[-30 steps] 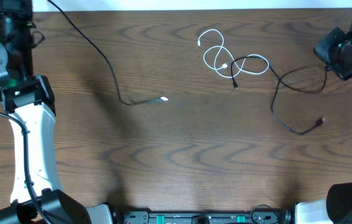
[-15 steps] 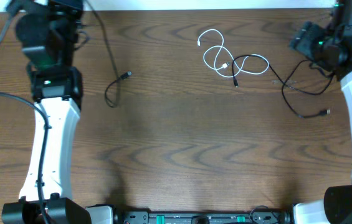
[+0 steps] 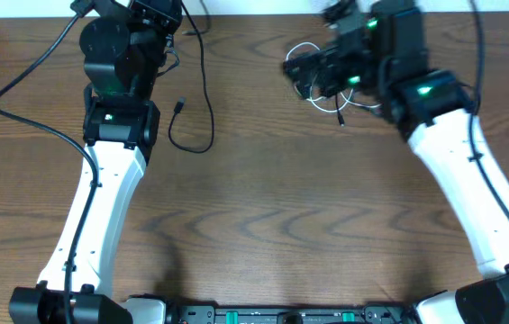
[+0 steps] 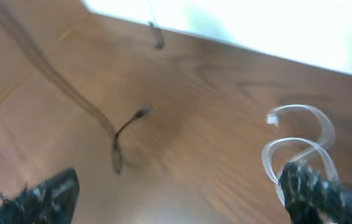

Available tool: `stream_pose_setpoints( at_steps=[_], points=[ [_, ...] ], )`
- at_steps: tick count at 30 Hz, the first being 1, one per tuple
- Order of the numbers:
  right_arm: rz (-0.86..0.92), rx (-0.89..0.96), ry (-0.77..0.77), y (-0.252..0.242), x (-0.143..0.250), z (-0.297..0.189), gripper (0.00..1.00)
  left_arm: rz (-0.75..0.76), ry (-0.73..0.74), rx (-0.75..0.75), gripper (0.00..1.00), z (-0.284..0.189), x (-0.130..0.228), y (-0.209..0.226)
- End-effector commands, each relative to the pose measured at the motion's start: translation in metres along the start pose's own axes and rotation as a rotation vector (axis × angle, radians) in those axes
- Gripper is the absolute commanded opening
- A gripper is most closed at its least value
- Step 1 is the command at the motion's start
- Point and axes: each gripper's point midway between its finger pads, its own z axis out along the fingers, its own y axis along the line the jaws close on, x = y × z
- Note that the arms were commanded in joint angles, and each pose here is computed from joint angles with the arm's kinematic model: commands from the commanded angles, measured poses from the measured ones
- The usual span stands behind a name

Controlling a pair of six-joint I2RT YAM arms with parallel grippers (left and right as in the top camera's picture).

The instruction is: Untangle cables

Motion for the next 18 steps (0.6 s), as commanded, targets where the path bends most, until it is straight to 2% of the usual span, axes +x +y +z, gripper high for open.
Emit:
stream_pose_setpoints(
  at_steps=[1,8,11,15,17,18],
  points=[
    [-0.087,-0.100,-0.007,0.035,0.013,0.022,0.99,0.005,-0.005,0.018,0.07,-0.001,0.002,-0.014],
    [-0.171,-0.235,-0.065,0.081,0.019,0.070,0.99,-0.001,0.046,0.028,0.07,0.000,0.025,-0.023],
    [-0.186,-0.257,-0.076,0.086,0.026,0.094,0.99,-0.003,0.063,0.020,0.07,0.000,0.031,-0.022],
    [-0.199,-0.268,-0.118,0.083,0.027,0.117,0.93,-0.007,0.092,-0.026,0.07,0.000,0.039,-0.011],
    [-0.196,-0.270,-0.135,0.083,0.024,0.120,0.82,-0.007,0.097,-0.035,0.07,-0.001,0.040,-0.009],
    [-0.197,-0.271,-0.142,0.083,0.023,0.121,0.69,-0.007,0.098,-0.037,0.07,-0.001,0.040,-0.008]
  ],
)
